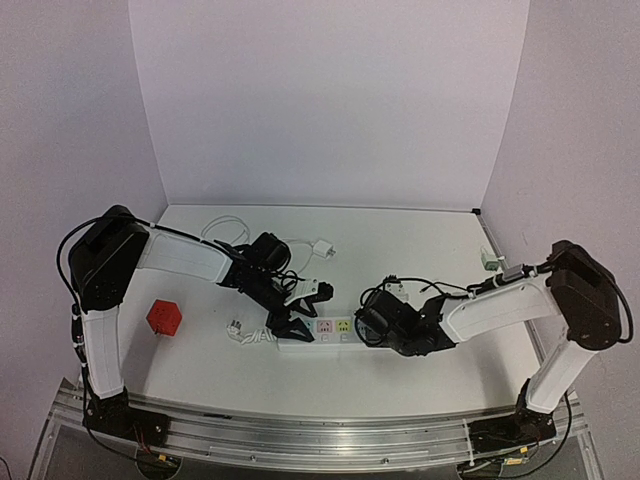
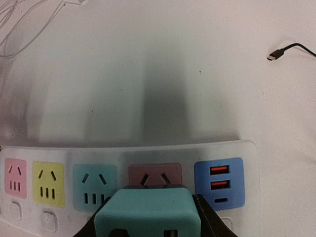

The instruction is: Insert the plug

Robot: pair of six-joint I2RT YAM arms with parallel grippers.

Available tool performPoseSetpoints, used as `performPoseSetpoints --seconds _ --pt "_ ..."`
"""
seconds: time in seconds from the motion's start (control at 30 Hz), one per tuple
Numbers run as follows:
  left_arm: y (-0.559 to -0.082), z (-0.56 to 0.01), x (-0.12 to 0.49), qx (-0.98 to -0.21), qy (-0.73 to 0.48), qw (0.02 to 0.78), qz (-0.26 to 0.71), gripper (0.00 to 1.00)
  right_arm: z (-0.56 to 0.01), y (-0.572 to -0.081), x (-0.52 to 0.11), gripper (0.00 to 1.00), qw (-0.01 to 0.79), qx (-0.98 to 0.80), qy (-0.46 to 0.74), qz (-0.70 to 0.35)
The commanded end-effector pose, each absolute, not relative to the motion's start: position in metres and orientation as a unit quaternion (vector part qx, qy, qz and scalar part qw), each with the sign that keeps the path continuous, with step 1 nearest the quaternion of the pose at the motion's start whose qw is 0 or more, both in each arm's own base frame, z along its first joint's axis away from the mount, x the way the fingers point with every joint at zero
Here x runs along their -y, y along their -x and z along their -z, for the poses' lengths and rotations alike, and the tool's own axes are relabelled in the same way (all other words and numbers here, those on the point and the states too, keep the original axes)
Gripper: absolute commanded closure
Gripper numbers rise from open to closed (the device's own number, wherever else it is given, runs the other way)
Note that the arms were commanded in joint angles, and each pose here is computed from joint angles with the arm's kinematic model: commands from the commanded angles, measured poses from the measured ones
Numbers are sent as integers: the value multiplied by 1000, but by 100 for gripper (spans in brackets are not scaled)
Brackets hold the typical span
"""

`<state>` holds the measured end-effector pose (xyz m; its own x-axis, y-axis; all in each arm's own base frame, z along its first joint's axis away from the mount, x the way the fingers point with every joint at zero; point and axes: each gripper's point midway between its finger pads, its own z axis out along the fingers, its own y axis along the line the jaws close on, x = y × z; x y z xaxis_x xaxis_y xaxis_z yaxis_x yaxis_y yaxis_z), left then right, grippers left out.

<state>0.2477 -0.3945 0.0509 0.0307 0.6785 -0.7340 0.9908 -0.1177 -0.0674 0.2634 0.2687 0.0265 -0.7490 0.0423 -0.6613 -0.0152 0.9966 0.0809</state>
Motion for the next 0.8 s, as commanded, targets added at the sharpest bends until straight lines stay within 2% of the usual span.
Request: performPoseSetpoints --seconds 0.0,0.1,0.27,0.33,0.4,0.77 --pt "-248 -70 397 -601 -682 267 320 28 30 -174 -220 52 130 -989 65 31" --pt "-248 -70 397 -600 -684 267 319 28 10 -178 -229 45 145 -987 74 6" --pt "-250 -71 398 -597 -685 271 316 28 -14 -176 -244 26 148 -983 105 -40" --pt "-250 -72 398 -596 -685 274 316 28 -20 -173 -250 22 142 -981 115 -57" --pt "-250 -72 398 -596 -685 275 317 28 -26 -171 -256 11 138 -980 123 -74" --pt "-245 -72 394 -593 -685 278 319 27 -54 -158 -254 8 117 -977 122 -131"
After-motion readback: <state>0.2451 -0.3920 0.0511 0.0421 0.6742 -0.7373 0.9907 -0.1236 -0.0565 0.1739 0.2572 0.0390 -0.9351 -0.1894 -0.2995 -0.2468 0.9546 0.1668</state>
